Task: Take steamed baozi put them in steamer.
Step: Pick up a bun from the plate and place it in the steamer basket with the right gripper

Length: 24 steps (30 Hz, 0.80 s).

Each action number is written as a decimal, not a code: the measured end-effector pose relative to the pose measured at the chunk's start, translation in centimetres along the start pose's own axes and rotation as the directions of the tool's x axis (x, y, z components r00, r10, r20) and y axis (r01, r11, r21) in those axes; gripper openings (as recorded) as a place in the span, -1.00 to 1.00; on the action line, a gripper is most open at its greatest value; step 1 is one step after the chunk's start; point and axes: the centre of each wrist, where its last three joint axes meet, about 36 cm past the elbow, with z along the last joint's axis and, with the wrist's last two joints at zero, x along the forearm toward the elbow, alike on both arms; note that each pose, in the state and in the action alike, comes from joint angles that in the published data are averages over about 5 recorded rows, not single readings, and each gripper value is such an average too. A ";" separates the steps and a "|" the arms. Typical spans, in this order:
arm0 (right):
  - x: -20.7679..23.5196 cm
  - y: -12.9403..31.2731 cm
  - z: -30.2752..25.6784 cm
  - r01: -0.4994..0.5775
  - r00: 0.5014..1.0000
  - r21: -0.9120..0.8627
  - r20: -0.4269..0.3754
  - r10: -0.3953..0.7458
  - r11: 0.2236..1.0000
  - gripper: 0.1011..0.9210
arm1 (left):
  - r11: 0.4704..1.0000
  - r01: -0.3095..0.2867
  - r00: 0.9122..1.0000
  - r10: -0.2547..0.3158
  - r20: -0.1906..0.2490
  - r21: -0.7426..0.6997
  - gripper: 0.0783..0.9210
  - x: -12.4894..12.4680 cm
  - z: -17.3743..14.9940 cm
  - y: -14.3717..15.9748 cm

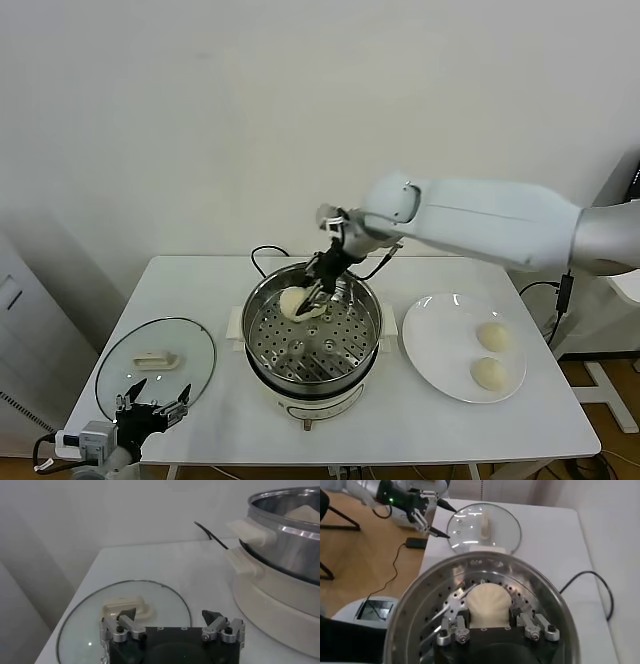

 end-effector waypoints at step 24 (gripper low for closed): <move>-6.6 0.1 -0.9 -0.029 0.998 -0.032 -0.057 0.027 0.999 0.40 | 1.000 0.004 1.000 -0.004 -0.001 0.001 0.77 0.1 0.1 0.3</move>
